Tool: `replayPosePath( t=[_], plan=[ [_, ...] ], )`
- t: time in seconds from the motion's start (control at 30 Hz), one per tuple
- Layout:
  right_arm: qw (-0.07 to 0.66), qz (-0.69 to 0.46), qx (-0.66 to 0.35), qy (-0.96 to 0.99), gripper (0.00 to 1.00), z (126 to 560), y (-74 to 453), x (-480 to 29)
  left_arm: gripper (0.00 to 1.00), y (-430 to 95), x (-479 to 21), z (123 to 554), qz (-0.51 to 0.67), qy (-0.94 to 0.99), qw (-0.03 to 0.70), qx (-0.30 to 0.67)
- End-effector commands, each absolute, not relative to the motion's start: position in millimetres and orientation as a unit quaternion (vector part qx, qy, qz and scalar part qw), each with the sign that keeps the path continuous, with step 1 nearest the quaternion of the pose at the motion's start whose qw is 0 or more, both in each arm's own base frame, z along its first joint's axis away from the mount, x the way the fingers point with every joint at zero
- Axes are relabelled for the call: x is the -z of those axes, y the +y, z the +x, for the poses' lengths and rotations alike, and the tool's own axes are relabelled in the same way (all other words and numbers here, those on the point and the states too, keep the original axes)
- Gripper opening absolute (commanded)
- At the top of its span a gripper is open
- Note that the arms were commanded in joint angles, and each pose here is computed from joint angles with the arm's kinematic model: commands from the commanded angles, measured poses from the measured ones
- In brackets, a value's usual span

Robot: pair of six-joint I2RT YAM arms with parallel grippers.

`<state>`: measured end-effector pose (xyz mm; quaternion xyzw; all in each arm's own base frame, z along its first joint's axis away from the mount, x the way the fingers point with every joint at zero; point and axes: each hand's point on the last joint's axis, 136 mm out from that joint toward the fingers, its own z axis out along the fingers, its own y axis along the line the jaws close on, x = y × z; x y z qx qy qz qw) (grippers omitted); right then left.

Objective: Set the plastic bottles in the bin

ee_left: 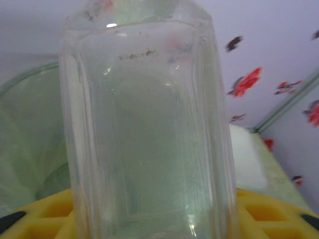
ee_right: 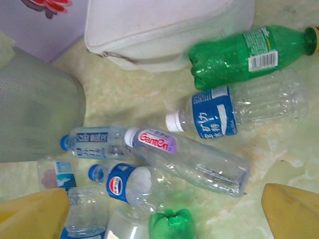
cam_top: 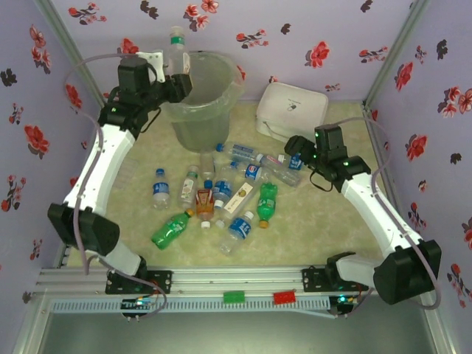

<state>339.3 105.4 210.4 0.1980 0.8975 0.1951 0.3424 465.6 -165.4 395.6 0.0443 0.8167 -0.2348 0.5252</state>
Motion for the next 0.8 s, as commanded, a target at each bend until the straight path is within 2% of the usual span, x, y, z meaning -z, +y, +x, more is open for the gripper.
replayPosePath(
  t=[0.0,0.2,0.37,0.5,0.7,0.73,0.77],
  plan=[
    [0.342,0.187,-0.178,0.903,1.00,333.6,100.6,-203.7,0.35,-154.3,-367.1,478.8,0.055,0.856,0.481,0.182],
    [0.341,0.178,-0.189,0.903,1.00,329.4,104.7,-206.8,0.37,-155.8,-334.0,505.4,0.057,0.890,0.427,0.150],
    [0.345,0.170,-0.192,0.903,1.00,326.3,105.3,-208.7,0.43,-153.1,-323.3,516.3,0.051,0.900,0.412,0.134],
    [0.353,0.169,-0.194,0.899,1.00,324.9,104.3,-209.6,0.57,-153.1,-326.0,519.6,0.046,0.898,0.417,0.133],
    [0.367,0.154,-0.199,0.895,1.00,324.2,109.2,-207.3,0.95,-153.3,-343.8,517.1,0.045,0.889,0.434,0.138],
    [0.365,0.151,-0.200,0.897,1.00,324.3,111.0,-206.3,0.99,-152.6,-347.1,516.6,0.045,0.887,0.438,0.138],
    [0.364,0.147,-0.202,0.897,1.00,324.3,113.0,-205.6,1.00,-152.1,-350.3,516.0,0.046,0.885,0.441,0.138]
  ],
)
